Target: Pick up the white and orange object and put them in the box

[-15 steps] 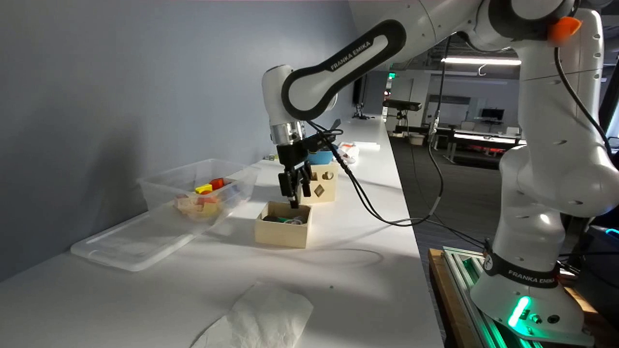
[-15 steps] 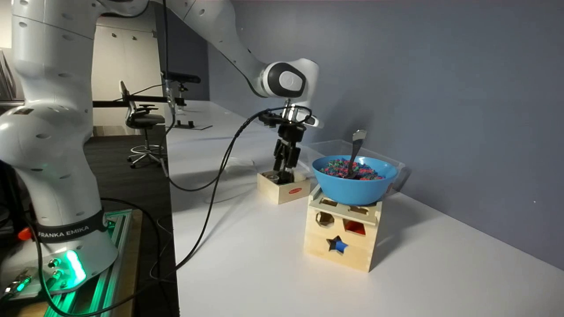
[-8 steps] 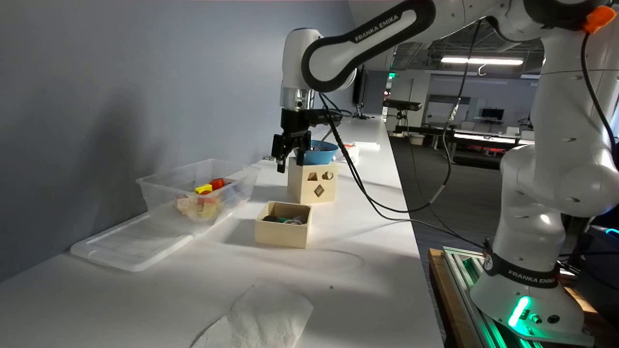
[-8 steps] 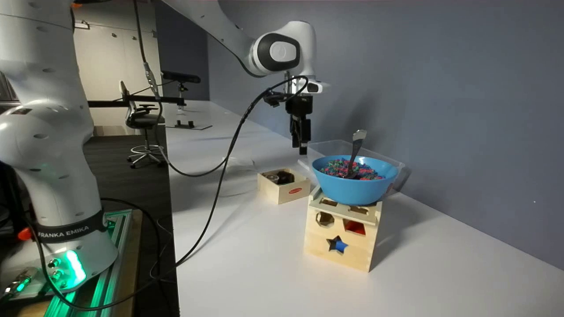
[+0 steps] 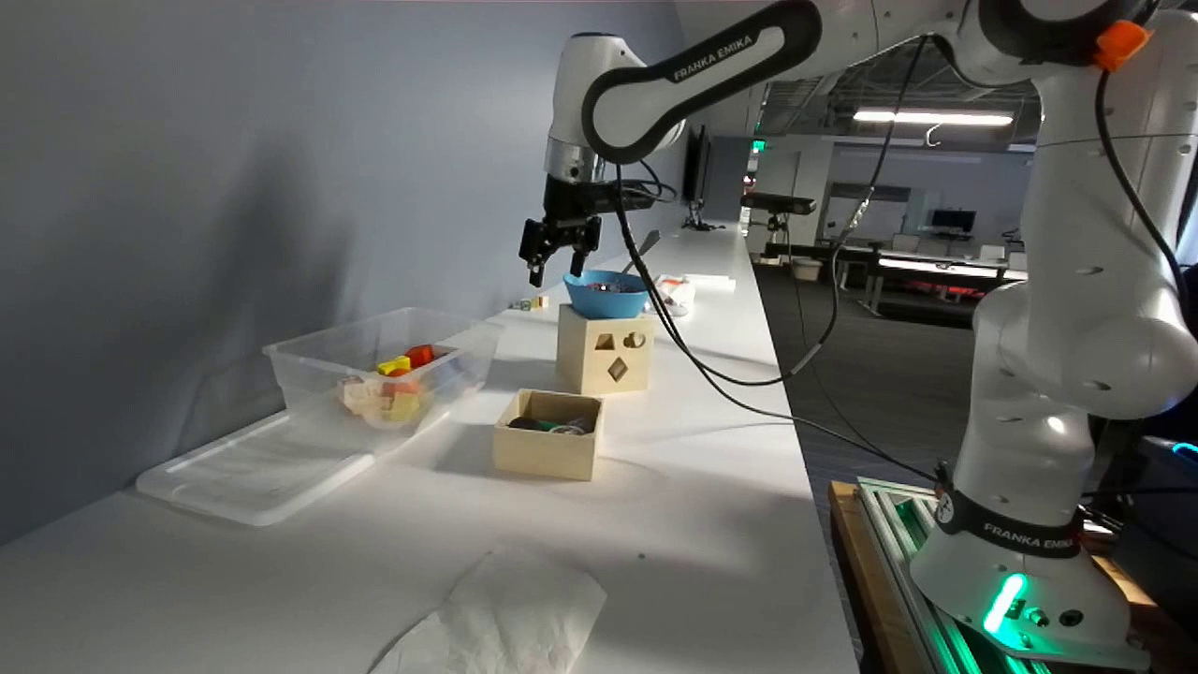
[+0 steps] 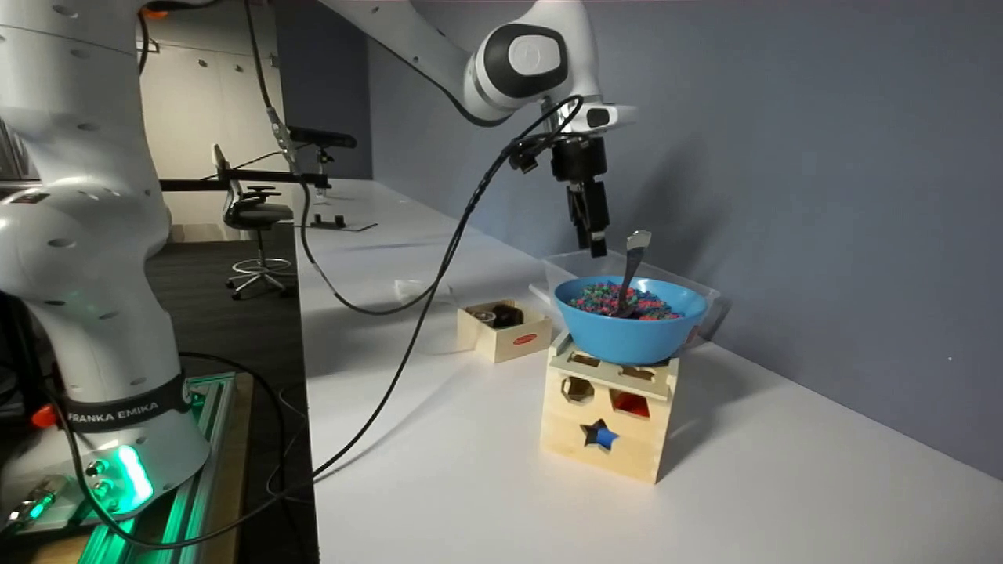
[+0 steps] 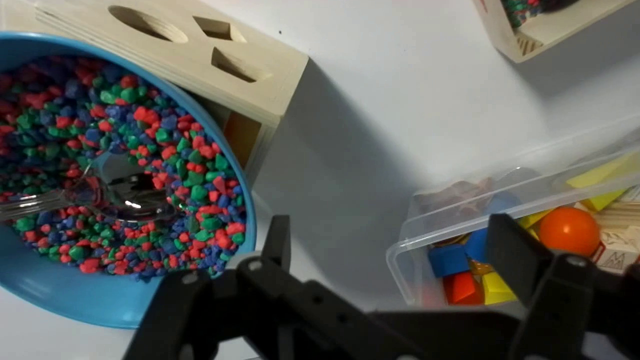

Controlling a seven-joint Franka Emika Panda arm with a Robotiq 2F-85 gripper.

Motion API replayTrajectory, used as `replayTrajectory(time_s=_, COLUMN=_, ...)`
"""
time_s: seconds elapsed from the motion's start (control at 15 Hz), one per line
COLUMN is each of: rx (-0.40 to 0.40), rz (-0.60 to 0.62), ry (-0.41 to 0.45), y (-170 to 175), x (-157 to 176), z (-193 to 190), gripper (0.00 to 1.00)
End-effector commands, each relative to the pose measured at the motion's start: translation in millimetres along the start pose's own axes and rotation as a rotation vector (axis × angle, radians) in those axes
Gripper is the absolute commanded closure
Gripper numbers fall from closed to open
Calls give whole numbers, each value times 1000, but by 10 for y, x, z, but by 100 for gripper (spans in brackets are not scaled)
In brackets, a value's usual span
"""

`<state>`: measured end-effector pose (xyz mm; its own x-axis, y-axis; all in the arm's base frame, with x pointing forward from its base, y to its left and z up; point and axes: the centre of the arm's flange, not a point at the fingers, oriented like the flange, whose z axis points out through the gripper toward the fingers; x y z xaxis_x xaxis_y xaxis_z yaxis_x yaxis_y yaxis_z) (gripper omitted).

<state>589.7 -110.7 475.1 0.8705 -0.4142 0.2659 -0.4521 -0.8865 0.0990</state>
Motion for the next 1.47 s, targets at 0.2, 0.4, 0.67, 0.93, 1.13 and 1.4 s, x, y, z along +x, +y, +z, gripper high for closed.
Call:
replayTrajectory(time_s=0.2, rx=-2, rz=-2, ry=-4, y=-37, x=28, z=45, gripper=0)
replayTrajectory(time_s=0.4, rx=13, rz=-15, ry=80, y=-74, x=301, z=72, gripper=0)
replayTrajectory(time_s=0.67, rx=24, rz=-144, ry=128, y=-205, x=1008, z=116, gripper=0)
replayTrajectory(time_s=0.93, rx=28, rz=-388, ry=125, y=-586, x=1465, z=248, gripper=0)
replayTrajectory(time_s=1.13, rx=41, rz=-563, ry=123, y=-904, x=1582, z=348, gripper=0)
replayTrajectory(time_s=1.4, rx=63, rz=-741, ry=126, y=-1182, x=1565, z=343, gripper=0)
